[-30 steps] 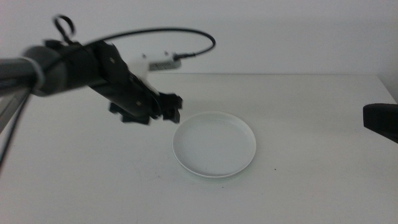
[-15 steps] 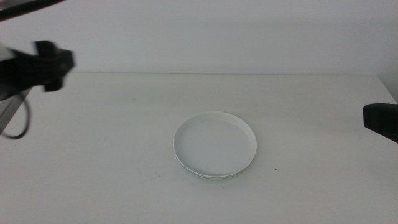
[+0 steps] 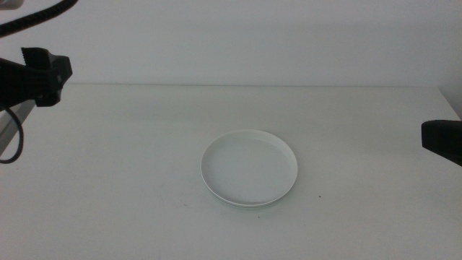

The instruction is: Stack the three bowls on top of each other.

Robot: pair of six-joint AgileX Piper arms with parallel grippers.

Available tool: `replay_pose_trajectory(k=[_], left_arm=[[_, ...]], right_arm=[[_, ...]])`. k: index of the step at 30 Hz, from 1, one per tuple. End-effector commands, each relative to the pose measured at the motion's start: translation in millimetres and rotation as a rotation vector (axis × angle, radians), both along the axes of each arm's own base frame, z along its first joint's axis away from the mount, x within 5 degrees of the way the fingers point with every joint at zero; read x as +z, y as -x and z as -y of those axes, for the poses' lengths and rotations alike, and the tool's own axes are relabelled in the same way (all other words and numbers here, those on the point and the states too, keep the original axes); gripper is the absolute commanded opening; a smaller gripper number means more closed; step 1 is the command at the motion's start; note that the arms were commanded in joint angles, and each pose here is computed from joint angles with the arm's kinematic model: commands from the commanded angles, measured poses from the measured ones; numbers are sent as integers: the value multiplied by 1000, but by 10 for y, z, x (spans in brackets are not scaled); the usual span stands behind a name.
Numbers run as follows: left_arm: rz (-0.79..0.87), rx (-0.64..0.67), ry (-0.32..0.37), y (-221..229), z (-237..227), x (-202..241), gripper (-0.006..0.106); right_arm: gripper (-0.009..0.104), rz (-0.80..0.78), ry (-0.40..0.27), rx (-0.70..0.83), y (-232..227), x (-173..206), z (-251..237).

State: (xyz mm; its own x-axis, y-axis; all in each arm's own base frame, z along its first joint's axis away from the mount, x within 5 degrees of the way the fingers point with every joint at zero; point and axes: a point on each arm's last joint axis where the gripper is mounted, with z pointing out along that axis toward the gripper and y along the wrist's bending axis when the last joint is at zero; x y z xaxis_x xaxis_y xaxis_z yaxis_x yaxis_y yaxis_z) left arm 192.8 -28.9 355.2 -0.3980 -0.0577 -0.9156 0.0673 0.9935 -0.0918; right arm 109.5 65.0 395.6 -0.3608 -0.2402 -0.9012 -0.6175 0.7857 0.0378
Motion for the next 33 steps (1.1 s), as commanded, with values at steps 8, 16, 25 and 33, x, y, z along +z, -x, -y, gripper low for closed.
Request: replay_pose_trajectory(k=[8, 16, 25, 33], left_arm=[[12, -3, 0, 1, 1, 4, 94], [12, -3, 0, 1, 1, 4, 94], [12, -3, 0, 1, 1, 4, 94], [29, 2, -7, 63, -21, 37, 94]], right_arm=[[93, 152, -50, -334, -145, -72, 296], [93, 356, -154, -587, 71, -320, 559], [93, 361, -205, -598, 113, -334, 563], [93, 361, -205, -598, 113, -334, 563]])
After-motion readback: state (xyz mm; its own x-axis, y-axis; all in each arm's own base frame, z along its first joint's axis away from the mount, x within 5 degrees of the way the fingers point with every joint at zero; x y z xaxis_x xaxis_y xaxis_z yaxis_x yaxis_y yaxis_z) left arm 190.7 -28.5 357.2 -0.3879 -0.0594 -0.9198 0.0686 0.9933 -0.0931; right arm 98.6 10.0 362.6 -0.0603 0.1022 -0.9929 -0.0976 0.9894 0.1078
